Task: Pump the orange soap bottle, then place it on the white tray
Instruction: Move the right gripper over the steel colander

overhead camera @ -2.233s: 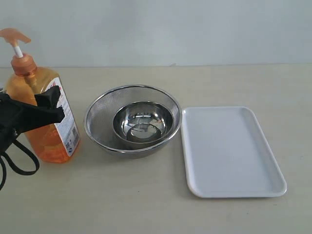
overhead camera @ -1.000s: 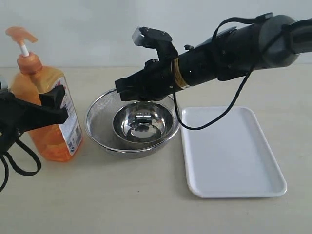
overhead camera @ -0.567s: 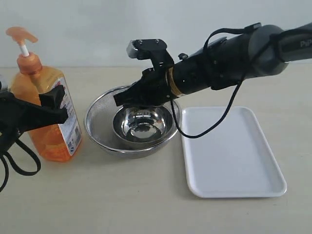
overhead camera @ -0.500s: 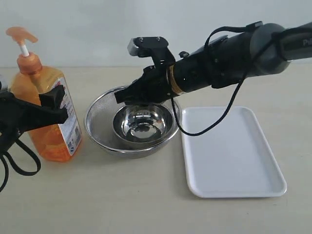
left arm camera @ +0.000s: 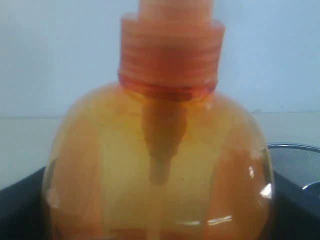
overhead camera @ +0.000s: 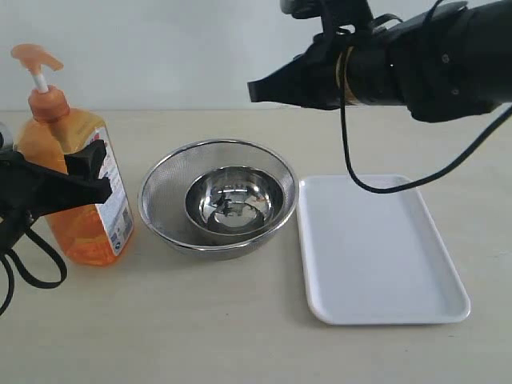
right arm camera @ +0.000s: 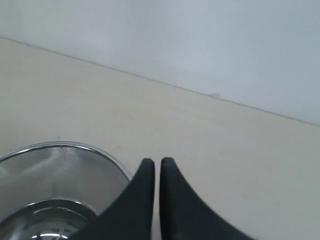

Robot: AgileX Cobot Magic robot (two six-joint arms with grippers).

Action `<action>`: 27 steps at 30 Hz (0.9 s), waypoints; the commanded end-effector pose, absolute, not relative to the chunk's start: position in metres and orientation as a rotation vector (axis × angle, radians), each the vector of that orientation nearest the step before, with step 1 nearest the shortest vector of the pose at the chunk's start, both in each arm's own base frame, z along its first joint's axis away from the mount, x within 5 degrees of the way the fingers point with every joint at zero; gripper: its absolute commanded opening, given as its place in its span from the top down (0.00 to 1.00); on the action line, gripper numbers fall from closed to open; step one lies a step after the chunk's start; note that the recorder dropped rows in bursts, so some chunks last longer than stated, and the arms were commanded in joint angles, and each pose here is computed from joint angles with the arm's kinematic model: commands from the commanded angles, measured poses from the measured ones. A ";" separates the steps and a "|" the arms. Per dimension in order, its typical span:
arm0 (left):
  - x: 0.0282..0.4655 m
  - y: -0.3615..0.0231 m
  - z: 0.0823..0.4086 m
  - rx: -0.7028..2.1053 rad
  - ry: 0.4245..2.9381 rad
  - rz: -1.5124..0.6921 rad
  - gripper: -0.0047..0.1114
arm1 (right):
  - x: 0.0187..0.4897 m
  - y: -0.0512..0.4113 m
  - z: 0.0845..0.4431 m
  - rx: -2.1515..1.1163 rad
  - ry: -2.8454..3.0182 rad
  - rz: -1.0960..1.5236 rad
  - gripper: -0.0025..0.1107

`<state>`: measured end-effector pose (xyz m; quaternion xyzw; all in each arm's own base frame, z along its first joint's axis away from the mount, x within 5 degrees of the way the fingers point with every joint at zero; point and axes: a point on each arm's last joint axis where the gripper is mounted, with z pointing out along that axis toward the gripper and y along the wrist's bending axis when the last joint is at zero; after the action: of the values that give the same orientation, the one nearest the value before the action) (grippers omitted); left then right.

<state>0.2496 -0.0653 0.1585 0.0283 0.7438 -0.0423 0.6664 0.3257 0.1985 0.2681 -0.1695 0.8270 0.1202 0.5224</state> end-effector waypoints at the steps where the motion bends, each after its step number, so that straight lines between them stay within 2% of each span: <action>1: 0.252 -0.066 0.169 0.060 1.591 -0.096 0.92 | 0.315 0.197 0.277 -0.433 1.957 0.293 0.98; 27: 0.252 -0.066 0.169 0.041 1.592 -0.106 0.92 | 0.308 0.205 0.277 -0.509 1.972 0.418 0.98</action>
<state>0.2496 -0.0649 0.1585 0.0197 0.7442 -0.0470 0.6660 0.3118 0.2039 0.2749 -0.2022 0.8204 0.1622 0.5097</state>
